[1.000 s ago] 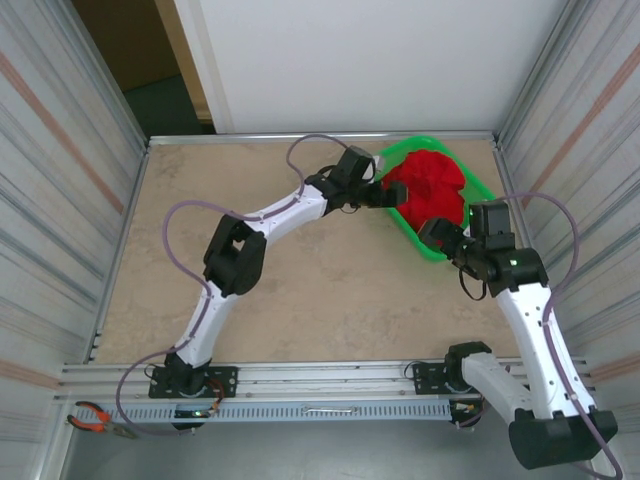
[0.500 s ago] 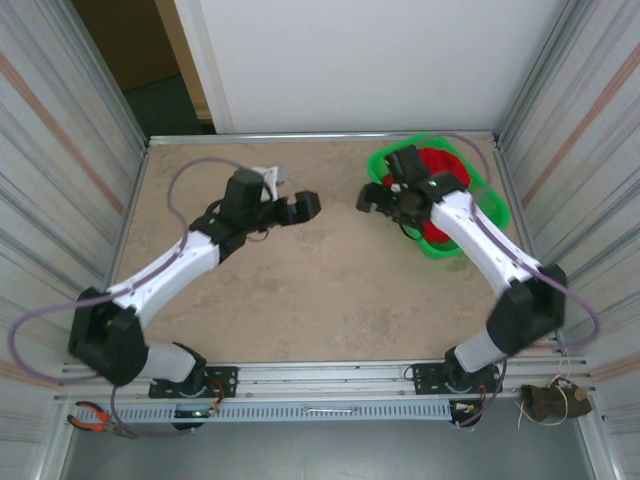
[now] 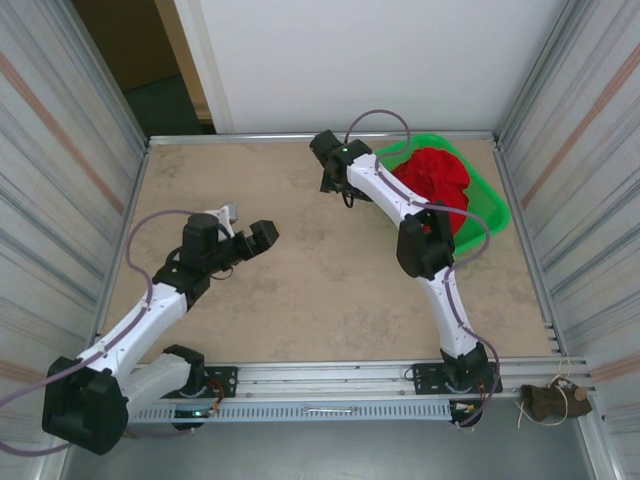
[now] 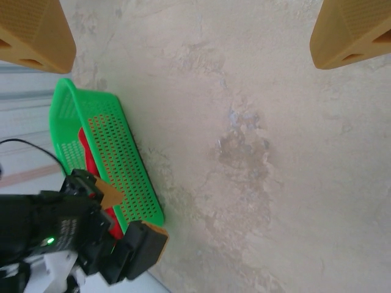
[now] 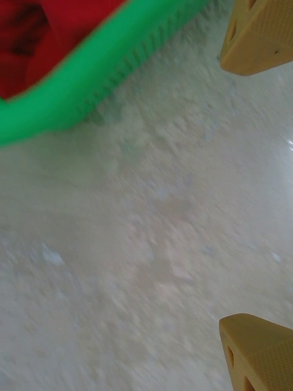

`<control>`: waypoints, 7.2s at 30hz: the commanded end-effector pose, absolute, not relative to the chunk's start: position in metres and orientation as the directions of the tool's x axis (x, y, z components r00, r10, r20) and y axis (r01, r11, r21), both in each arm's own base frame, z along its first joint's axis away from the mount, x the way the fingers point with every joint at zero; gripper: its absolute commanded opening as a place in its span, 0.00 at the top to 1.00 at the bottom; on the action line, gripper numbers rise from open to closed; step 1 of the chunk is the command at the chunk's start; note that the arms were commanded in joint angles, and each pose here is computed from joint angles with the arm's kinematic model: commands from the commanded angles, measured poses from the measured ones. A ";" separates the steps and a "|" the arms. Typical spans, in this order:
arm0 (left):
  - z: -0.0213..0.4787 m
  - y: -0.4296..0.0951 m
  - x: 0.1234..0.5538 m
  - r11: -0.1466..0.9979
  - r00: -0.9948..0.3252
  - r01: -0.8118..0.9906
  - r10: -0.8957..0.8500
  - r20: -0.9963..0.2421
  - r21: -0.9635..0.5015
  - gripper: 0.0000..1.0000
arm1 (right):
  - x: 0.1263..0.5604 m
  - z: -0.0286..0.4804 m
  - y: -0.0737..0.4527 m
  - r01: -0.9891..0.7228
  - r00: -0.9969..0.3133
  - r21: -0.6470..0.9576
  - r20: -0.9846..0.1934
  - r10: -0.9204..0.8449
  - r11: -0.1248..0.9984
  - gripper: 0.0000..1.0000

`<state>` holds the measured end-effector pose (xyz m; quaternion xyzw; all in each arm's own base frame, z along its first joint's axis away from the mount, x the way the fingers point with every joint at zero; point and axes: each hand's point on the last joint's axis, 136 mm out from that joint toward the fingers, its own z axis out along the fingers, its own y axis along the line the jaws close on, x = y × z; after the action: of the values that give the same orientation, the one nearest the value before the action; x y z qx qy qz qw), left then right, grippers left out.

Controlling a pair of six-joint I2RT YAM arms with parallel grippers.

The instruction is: Fold the inside-out t-shirt

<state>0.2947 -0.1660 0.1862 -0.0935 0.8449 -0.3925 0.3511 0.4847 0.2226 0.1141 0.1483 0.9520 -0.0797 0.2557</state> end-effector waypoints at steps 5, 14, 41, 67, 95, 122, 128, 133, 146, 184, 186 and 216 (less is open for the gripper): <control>0.200 -0.161 0.291 0.611 -0.768 0.143 -0.428 -0.477 -0.778 0.01 | 0.512 0.122 0.129 0.594 -0.684 -0.177 -0.624 0.377 0.785 0.01; 0.188 -0.162 0.292 0.613 -0.787 0.111 -0.427 -0.446 -0.782 0.01 | 0.553 0.118 0.064 0.665 -0.608 -0.077 -0.632 0.480 0.743 0.01; 0.250 -0.181 0.277 0.490 -0.771 -0.102 -0.589 -0.243 -0.866 0.01 | 0.536 0.100 0.142 0.450 -0.738 0.022 -0.554 0.386 0.893 0.00; 0.403 -0.311 0.249 0.367 -0.823 -0.032 -0.538 -0.184 -0.930 0.01 | 0.568 0.108 0.009 0.629 -0.649 -0.126 -0.628 0.429 0.767 0.00; 0.415 -0.289 0.248 0.342 -0.799 0.015 -0.561 -0.217 -0.940 0.01 | 0.518 0.171 -0.114 0.833 -0.382 0.164 -0.521 0.763 0.529 0.01; 0.334 -0.243 0.273 0.448 -0.778 0.023 -0.553 -0.297 -0.894 0.01 | 0.514 0.276 -0.098 0.668 -0.294 0.436 -0.591 0.751 0.604 1.00; 0.255 -0.184 0.276 0.611 -0.787 -0.079 -0.523 -0.327 -0.788 0.01 | 0.488 0.412 0.024 0.226 -0.360 0.604 -0.677 0.642 0.764 1.00; 0.217 -0.144 0.268 0.747 -0.777 -0.122 -0.482 -0.405 -0.654 0.01 | 0.450 0.463 0.125 -0.051 -0.444 0.597 -0.731 0.517 0.801 1.00; 0.171 -0.136 0.272 0.775 -0.801 -0.163 -0.466 -0.377 -0.611 0.01 | 0.416 0.463 0.303 -0.332 -0.670 0.747 -0.617 0.413 0.576 1.00; 0.114 -0.079 0.279 0.863 -0.837 -0.297 -0.441 -0.324 -0.408 0.01 | 0.301 0.075 0.297 0.016 -0.940 0.437 -0.300 0.163 0.899 0.28; 0.115 -0.080 0.281 0.862 -0.833 -0.296 -0.443 -0.330 -0.412 0.01 | 0.309 0.066 0.305 0.013 -0.944 0.437 -0.292 0.156 0.900 0.34; 0.134 -0.157 0.342 0.789 -0.844 -0.098 -0.389 -0.370 -0.607 0.01 | 0.312 0.359 0.152 -0.098 -0.693 0.658 -0.583 0.424 0.746 1.00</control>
<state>0.3364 -0.1338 0.1214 -0.1516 0.9246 -0.2627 0.2304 0.3265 0.1622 0.3796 0.0975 0.8341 0.3637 0.4031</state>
